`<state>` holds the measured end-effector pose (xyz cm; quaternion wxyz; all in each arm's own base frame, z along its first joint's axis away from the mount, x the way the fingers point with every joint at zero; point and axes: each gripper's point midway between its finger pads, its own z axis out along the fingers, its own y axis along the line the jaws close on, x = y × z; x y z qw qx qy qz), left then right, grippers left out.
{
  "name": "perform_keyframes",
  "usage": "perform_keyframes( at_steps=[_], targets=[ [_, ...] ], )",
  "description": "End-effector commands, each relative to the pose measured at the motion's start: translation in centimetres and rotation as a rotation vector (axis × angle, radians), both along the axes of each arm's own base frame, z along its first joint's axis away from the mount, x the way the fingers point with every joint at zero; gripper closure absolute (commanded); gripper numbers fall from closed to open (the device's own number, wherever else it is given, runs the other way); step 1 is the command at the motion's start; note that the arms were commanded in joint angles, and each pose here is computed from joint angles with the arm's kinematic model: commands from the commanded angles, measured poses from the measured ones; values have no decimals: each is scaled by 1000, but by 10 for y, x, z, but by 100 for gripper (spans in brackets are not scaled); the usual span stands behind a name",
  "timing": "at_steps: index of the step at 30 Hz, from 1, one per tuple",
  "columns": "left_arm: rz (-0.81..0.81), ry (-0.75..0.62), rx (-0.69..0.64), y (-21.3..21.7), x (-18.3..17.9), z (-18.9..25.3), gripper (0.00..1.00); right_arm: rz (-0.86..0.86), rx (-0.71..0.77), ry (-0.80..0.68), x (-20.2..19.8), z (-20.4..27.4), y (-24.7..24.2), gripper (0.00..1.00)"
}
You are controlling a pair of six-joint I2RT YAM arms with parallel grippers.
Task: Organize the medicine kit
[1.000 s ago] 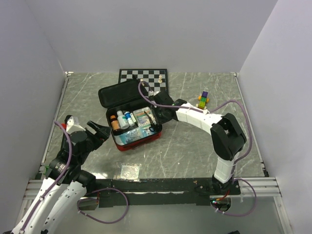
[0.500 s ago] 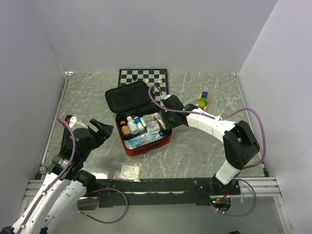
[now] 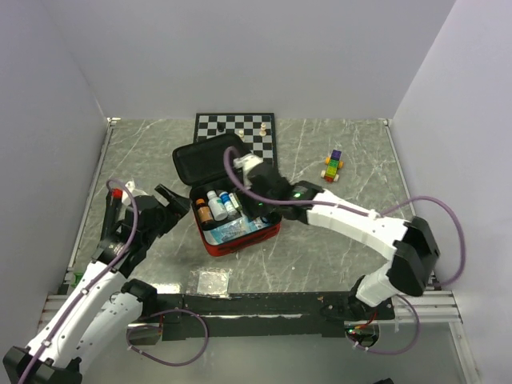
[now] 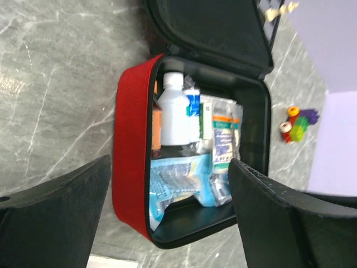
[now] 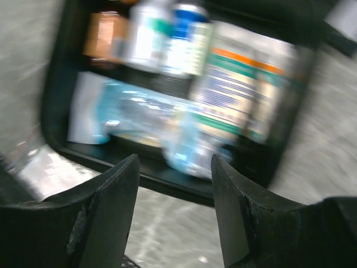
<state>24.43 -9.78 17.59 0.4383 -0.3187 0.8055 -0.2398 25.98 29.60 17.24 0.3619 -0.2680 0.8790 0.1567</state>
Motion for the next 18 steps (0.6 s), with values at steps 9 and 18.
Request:
perform_keyframes(
  at_steps=[9, 18],
  targets=[
    [272, -29, -113, 52, -42, 15, 8, 335, 11, -26, -53, -14, 141, 37],
    [263, -71, -139, 53, -47, 16, 11, 362, -79, 47, -63, -63, 153, 38]
  ],
)
